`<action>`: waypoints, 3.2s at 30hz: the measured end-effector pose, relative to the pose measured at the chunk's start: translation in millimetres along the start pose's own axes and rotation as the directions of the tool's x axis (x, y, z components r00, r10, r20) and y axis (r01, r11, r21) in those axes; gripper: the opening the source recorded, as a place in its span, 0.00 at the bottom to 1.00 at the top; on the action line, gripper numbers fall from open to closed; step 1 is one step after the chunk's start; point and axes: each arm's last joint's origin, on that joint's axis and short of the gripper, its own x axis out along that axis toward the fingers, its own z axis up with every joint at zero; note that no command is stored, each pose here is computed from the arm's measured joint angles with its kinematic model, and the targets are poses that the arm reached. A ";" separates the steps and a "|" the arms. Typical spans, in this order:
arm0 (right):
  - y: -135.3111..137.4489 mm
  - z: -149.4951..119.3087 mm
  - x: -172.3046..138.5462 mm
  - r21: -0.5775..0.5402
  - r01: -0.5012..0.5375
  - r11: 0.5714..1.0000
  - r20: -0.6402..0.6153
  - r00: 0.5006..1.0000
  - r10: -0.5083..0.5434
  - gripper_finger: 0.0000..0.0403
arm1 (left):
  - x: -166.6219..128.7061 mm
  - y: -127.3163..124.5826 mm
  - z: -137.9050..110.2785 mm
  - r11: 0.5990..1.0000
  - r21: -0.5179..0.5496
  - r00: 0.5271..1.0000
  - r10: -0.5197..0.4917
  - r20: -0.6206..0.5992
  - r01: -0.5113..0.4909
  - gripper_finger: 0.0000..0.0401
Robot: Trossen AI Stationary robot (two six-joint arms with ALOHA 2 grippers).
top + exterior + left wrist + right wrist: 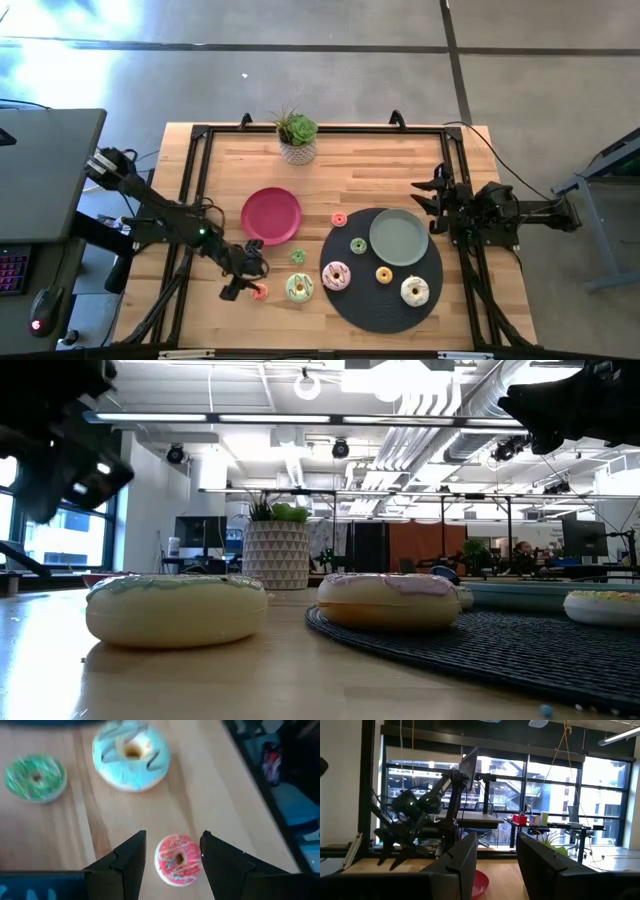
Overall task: Pick & Place donuts
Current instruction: Put the bottom small pink donut on the pink plate, then put the small pink donut on the pink plate
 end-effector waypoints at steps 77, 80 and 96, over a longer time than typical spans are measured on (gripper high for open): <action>2.3 -16.0 90.1 0.035 0.039 0.999 -0.393 0.919 -0.022 0.32 | -86.2 207.5 30.8 0.733 -0.270 0.760 0.490 -0.428 -0.624 0.40; 6.1 -24.5 119.5 0.034 0.005 0.999 -0.519 0.854 0.013 0.32 | -92.7 208.7 44.5 0.729 -0.270 0.762 0.512 -0.395 -0.630 0.41; 25.3 -94.7 213.1 0.187 -0.093 0.978 -0.894 0.398 0.208 0.51 | -161.3 178.9 92.4 0.666 -0.230 0.705 0.667 -0.241 -0.709 0.40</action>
